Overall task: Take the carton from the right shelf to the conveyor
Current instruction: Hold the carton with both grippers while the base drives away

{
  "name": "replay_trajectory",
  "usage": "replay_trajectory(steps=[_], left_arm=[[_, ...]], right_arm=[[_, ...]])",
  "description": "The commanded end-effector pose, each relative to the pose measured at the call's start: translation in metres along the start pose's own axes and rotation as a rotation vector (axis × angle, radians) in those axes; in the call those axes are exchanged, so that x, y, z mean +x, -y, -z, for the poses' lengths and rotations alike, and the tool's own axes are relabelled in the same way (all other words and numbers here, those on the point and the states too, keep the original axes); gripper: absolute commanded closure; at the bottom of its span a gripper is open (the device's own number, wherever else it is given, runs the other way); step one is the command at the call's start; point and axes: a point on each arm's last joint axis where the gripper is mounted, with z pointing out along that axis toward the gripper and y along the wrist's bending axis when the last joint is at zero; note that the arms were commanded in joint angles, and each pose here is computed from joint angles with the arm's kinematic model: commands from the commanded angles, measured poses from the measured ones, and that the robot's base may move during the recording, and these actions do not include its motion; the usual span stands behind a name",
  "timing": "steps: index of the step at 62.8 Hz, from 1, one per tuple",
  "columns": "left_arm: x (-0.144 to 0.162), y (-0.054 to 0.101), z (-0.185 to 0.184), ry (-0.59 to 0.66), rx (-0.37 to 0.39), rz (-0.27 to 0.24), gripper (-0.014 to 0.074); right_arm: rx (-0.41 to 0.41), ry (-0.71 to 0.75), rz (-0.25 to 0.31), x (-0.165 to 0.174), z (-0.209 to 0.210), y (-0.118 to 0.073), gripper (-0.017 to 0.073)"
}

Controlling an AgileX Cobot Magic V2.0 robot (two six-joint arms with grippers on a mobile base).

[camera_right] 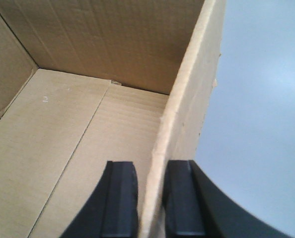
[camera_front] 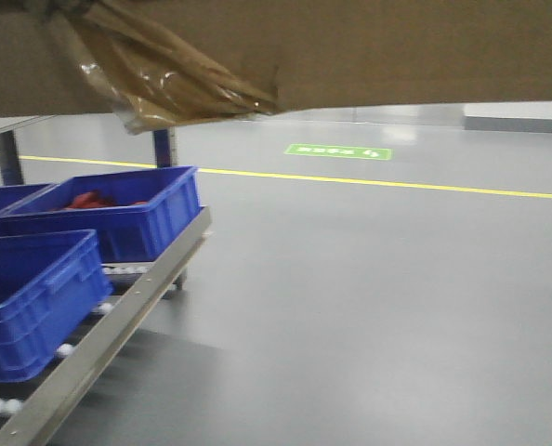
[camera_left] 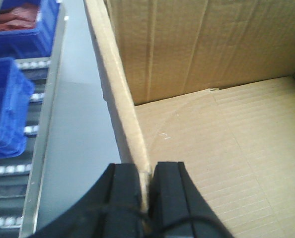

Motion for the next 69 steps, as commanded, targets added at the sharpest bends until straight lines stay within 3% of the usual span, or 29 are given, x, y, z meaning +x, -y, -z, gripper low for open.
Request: replay_trajectory(steps=[1,69], left_arm=[[-0.0040,0.0033,0.0018,0.040,0.028,-0.006,0.0611],[-0.0040,0.0033,0.0018,0.040,0.028,-0.006,0.0611]], right_arm=[[-0.066,0.064,-0.015,-0.0045,0.0065,-0.0069,0.0626],[-0.066,0.064,-0.015,-0.0045,0.0065,-0.0069,0.0626]])
